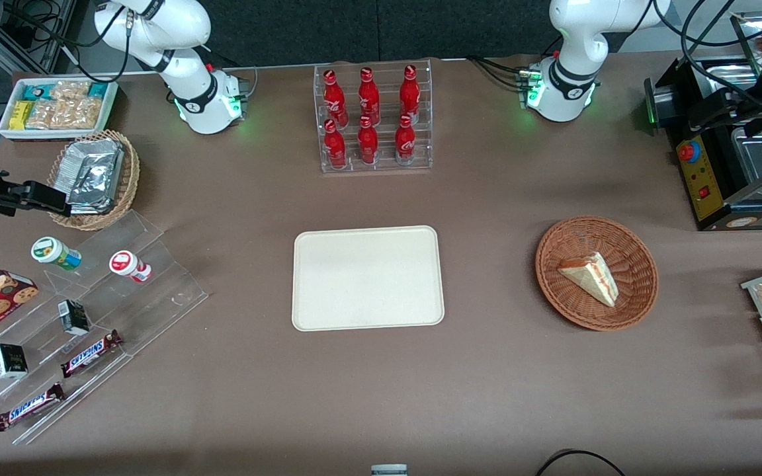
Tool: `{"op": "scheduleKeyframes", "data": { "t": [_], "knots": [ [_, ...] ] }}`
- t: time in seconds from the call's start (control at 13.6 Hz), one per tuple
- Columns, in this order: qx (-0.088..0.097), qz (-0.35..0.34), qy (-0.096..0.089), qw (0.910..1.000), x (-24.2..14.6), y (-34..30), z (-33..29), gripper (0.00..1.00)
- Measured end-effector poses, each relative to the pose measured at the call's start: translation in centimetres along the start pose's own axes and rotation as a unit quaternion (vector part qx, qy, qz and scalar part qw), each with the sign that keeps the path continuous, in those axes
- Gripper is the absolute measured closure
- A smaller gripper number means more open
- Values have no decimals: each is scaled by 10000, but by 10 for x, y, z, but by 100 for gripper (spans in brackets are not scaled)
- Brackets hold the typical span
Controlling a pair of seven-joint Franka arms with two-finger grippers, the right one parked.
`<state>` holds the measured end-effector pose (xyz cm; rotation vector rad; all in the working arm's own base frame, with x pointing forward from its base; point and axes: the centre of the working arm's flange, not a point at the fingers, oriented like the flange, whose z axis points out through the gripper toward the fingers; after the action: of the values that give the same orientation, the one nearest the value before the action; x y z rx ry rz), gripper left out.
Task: Place sandwich from basket to tray
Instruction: 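Move the left gripper down over the sandwich in the wicker basket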
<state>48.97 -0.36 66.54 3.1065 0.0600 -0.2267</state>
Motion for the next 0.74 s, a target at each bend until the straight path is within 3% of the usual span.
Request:
{"op": "scheduleKeyframes", "data": {
  "t": [0.44,0.59,0.74],
  "knots": [
    [0,-213,-83,9997,7,-3,8,0],
    [5,-813,-24,9967,28,1,24,0],
    [65,-1510,-102,9885,56,11,53,0]
  ]
}}
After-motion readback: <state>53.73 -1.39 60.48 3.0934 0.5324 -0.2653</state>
